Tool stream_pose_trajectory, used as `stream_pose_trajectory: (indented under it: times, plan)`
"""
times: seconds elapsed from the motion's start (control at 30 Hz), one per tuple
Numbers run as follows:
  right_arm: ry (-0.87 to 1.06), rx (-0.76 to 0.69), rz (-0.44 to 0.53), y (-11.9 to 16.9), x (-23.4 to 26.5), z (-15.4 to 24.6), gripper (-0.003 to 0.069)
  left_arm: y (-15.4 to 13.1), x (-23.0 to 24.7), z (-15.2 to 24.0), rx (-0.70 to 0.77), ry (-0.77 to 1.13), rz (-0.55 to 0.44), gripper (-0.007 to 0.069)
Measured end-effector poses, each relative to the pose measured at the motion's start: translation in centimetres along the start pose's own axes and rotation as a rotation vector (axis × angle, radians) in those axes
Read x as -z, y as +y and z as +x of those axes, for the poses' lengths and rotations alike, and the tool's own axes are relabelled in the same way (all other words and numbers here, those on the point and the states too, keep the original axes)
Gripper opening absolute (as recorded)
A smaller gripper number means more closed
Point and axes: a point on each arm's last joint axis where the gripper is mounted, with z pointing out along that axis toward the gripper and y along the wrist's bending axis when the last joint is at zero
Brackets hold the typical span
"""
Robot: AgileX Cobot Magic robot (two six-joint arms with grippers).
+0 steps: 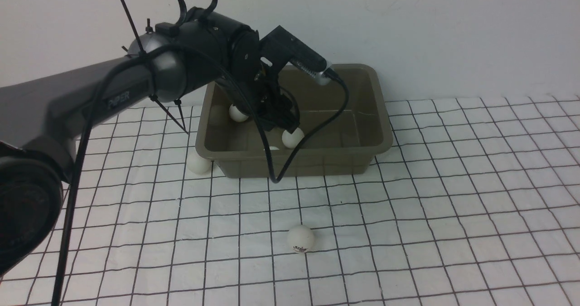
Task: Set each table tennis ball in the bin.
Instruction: Use the left arm to put the table tennis ball into the box, then use the right arm to clamp the table tennis ball closest to it
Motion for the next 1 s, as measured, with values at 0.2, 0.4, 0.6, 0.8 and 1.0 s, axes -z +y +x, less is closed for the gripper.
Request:
stream_pose_trajectory:
  times: [0.2,0.4,0.6,0.8,1.0]
  plan:
    - [0.000,0.000,0.000,0.0,0.0,0.0,-0.0007,0.5,-0.8,0.5,0.009,0.019,0.002,0.0391]
    - [0.000,0.000,0.000,0.0,0.0,0.0,-0.0007,0.6,-0.6,0.6,0.009,0.049,0.007,0.0396]
    - [0.019,0.007,-0.012,-0.2,-0.8,-0.4,-0.0007,1.2,2.4,-0.6,0.011,0.050,-0.005,0.0299]
    - [0.112,0.003,-0.122,-0.9,-5.0,-2.3,-0.0007,3.3,12.6,-1.8,0.053,-0.134,-0.075,0.0028]
    - [0.162,-0.028,-0.203,-2.4,-11.0,-4.2,-0.0007,6.3,18.6,2.7,0.157,-0.151,-0.139,-0.0004]
